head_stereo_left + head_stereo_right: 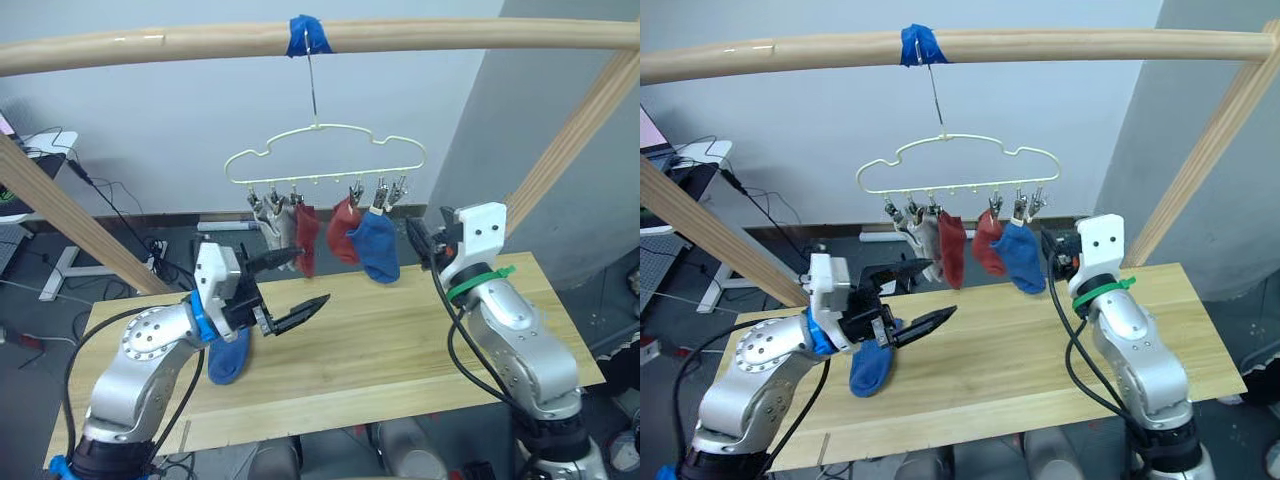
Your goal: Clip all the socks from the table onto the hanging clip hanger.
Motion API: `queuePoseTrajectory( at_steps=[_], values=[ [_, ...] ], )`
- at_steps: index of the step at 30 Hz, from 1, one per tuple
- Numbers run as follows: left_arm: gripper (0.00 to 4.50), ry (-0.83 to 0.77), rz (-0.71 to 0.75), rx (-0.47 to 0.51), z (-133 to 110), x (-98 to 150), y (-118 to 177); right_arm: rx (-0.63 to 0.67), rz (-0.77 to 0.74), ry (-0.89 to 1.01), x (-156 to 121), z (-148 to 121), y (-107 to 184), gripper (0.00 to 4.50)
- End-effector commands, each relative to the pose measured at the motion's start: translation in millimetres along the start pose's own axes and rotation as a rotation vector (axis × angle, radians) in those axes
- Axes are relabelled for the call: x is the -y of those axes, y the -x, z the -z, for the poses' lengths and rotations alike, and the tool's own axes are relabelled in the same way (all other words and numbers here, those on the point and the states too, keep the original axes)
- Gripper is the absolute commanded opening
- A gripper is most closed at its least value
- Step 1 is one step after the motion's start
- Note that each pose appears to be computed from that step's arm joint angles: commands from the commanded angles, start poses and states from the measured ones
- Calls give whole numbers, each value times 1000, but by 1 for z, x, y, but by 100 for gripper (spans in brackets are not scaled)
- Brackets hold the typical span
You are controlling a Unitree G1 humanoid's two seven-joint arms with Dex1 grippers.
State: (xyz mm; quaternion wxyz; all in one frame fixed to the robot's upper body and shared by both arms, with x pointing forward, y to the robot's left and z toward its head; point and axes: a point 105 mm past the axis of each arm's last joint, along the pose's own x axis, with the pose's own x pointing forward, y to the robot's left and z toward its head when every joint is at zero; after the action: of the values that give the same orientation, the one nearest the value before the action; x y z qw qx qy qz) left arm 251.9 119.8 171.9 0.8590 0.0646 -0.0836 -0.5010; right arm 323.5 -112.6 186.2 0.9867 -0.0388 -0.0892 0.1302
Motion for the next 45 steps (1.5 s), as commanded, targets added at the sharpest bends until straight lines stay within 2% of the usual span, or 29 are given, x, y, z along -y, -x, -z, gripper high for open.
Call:
queuePoseTrajectory(
  at_steps=[1,9,12,26,45],
  values=[
    [450,36,2,75,-23,9,1,85,8,28,-6,-14,-6,320],
    [450,14,-43,92,-32,4,6,114,40,14,-7,-13,-18,320],
    [450,20,-49,85,-29,8,4,115,60,17,-4,-11,-23,261],
    [450,13,-56,88,-29,9,1,87,203,7,18,-5,-32,261],
    [450,2,-52,108,-32,10,-1,103,207,-16,14,-7,-43,261]
  ],
)
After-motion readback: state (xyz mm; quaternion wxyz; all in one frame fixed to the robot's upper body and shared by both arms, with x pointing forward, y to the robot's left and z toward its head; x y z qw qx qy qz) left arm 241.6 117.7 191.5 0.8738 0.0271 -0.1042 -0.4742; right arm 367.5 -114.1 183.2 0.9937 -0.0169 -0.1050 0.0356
